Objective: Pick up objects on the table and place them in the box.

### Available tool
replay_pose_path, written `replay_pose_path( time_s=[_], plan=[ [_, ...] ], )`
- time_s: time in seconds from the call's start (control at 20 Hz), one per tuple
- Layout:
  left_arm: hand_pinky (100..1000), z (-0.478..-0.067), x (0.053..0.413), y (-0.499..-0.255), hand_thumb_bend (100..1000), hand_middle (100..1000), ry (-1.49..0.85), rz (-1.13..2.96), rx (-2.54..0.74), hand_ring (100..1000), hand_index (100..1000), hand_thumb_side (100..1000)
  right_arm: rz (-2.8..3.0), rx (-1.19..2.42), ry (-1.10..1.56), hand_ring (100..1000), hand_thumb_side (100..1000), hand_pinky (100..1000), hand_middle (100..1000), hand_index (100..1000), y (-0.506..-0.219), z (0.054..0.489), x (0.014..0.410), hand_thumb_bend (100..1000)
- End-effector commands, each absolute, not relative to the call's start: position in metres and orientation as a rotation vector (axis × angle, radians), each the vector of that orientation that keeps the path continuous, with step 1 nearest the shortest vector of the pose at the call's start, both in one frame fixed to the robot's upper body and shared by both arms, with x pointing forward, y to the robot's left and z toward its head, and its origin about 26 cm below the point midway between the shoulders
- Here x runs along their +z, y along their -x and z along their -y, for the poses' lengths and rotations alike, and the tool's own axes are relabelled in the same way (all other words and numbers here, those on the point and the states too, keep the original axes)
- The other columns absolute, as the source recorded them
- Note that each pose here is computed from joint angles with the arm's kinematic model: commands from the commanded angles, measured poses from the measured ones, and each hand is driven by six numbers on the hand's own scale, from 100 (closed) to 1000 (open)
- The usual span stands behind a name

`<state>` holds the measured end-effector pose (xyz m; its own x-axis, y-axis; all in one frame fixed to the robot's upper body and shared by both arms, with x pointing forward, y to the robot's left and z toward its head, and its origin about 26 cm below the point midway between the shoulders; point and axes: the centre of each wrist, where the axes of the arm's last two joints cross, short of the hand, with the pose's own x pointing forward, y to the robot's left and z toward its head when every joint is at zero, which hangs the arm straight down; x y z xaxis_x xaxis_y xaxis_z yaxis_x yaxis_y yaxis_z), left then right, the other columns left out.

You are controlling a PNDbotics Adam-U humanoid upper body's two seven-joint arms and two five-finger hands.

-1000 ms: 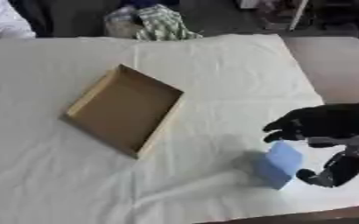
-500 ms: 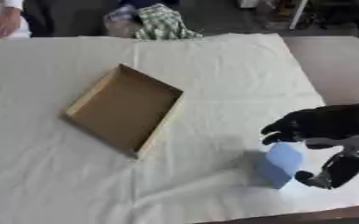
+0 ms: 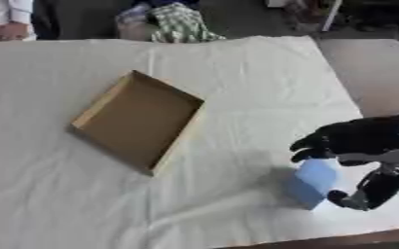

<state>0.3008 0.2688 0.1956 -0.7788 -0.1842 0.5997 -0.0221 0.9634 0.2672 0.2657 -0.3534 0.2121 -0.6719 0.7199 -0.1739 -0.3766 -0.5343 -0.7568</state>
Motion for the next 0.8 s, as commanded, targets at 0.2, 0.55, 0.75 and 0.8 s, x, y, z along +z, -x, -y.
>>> replay_pose_path(
  time_s=[0.2, 0.55, 0.75, 0.8],
  plan=[
    [624, -0.2688, 0.2045, -0.2998, 325, 609, -0.146, 2.477, -0.345, 875, 638, 638, 0.908, 2.229, 0.659, 1000, 370, 1000, 1000, 1000, -0.2655, 0.3521, 0.2249, 180],
    [624, -0.2686, 0.2051, -0.2999, 323, 609, -0.146, 2.48, -0.346, 876, 638, 640, 0.889, 2.232, 0.641, 1000, 376, 1000, 1000, 1000, -0.2654, 0.3515, 0.224, 172],
    [624, -0.2685, 0.2053, -0.3, 323, 609, -0.145, 2.48, -0.346, 876, 638, 640, 0.882, 2.229, 0.634, 1000, 378, 1000, 1000, 1000, -0.2654, 0.3513, 0.2238, 171],
    [624, -0.2683, 0.2053, -0.3, 323, 609, -0.145, 2.481, -0.346, 876, 638, 640, 0.88, 2.229, 0.633, 1000, 378, 1000, 1000, 1000, -0.2655, 0.3512, 0.2238, 171]
  ],
)
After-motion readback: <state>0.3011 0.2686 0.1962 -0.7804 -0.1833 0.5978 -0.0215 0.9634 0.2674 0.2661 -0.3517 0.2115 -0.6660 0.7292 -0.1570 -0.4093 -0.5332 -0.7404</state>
